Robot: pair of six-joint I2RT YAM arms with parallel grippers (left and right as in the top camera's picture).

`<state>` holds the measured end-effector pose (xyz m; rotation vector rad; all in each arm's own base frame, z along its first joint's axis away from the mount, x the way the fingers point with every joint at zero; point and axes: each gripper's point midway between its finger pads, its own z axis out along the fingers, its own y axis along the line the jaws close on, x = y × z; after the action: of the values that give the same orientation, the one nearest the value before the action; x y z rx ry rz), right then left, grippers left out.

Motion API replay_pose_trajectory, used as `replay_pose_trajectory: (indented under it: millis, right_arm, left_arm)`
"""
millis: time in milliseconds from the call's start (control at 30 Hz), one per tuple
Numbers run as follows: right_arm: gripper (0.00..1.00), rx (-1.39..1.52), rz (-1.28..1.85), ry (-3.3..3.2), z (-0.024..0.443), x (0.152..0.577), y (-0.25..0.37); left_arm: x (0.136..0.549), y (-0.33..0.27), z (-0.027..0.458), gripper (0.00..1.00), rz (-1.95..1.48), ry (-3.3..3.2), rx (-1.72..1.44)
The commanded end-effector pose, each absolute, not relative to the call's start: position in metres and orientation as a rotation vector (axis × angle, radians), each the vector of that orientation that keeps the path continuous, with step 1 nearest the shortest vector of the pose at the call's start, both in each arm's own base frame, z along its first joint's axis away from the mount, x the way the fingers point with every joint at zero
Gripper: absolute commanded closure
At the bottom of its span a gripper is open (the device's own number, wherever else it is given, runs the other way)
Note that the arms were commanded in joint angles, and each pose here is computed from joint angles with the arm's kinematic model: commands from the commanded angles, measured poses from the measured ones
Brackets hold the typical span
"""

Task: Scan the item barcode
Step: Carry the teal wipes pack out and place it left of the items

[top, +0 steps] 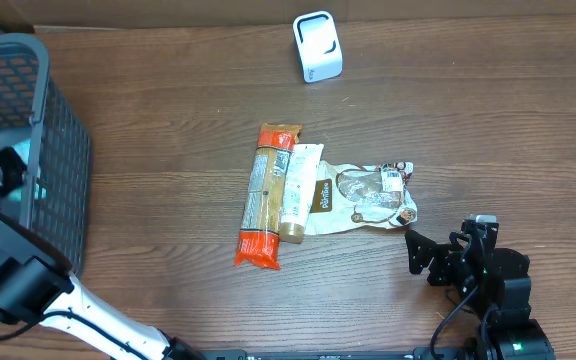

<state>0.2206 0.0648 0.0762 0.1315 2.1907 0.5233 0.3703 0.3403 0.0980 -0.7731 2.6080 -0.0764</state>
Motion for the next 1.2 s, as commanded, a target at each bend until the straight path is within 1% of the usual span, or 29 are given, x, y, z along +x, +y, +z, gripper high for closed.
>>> replay_pose_trajectory:
  millis: [0,100,233,300,333,433,567,700,800,900,1033,1167]
  right_arm:
    - [0.0,0.126,0.524,2.182,0.077,0.221,0.066]
    - [0.0,0.126,0.524,2.183,0.077,0.221,0.066]
    - [0.0,0.126,0.524,2.182,0.077,0.221,0.066]
    - [0.0,0.126,0.524,2.182,0.077,0.221,0.066]
    - [0.0,0.126,0.524,2.182,0.077,0.221,0.066]
    - [0.0,0.126,0.524,2.182,0.077,0.221,0.066]
    - [0.0,0.126,0.524,2.182,0.077,0.221,0.066]
    - [0.0,0.126,0.524,2.183,0.077,0.221,0.066]
    - [0.0,0.126,0.524,2.183,0.077,0.221,0.066]
    - [0.0,0.126,0.524,2.182,0.077,0.221,0.066]
    - [0.0,0.126,0.524,2.183,0.077,0.221,0.066]
    - [0.0,0.126,0.524,2.182,0.077,0.221,0.066]
  left_arm:
    - [0.394,0.334,0.235,0.96,-0.067,2.308,-0.735]
    - [0.395,0.314,0.307,0.96,-0.116,2.167,-0.696]
    - [0.383,0.264,0.392,0.96,-0.234,2.018,-0.57]
    - [0.373,0.234,0.418,0.96,-0.301,1.981,-0.511]
    - [0.365,0.209,0.43,0.96,-0.352,1.978,-0.471]
    - [0.351,0.168,0.432,0.96,-0.426,2.031,-0.451]
    - [0.351,0.119,0.414,0.96,-0.473,2.159,-0.334]
    - [0.36,0.081,0.375,0.96,-0.469,2.331,-0.27]
    - [0.363,0.057,0.333,0.96,-0.449,2.486,-0.237]
    - [0.365,0.029,0.291,0.96,-0.501,2.601,-0.181]
    - [0.362,-0.008,0.223,0.96,-0.569,2.738,-0.099]
    - [0.355,-0.025,0.154,0.96,-0.533,2.845,-0.134]
